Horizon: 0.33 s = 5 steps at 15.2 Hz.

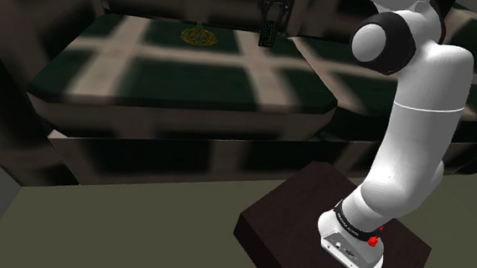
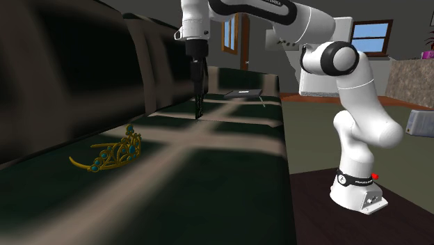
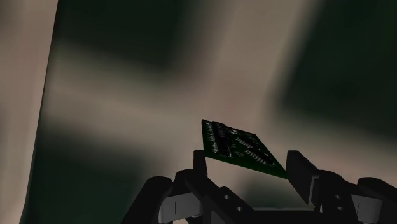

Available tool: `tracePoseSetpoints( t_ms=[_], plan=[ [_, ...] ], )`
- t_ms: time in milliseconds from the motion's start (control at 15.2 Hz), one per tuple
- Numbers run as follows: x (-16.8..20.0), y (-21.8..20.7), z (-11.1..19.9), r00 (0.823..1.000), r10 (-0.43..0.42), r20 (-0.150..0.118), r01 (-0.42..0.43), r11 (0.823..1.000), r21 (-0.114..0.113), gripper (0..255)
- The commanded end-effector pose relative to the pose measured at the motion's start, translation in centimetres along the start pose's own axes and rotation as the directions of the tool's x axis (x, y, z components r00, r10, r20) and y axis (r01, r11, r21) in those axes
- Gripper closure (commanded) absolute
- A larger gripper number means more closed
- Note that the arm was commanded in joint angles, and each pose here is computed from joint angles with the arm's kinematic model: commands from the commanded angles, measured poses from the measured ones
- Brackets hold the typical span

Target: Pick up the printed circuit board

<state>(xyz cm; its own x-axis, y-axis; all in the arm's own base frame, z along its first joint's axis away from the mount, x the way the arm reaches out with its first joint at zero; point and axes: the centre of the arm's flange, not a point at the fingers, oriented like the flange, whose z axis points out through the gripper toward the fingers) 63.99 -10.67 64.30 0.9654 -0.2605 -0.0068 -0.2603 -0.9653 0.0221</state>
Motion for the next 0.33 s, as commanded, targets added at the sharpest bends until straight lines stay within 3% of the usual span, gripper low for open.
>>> tracePoseSetpoints(
  t_ms=[0, 264],
  plan=[
    [0.0, 0.1, -1.0, 1.000, 0.000, 0.001, 0.000, 1.000, 0.000, 255],
    [0.0, 0.1, -2.1, 1.000, 0.000, 0.001, 0.000, 1.000, 0.000, 255]
  ],
)
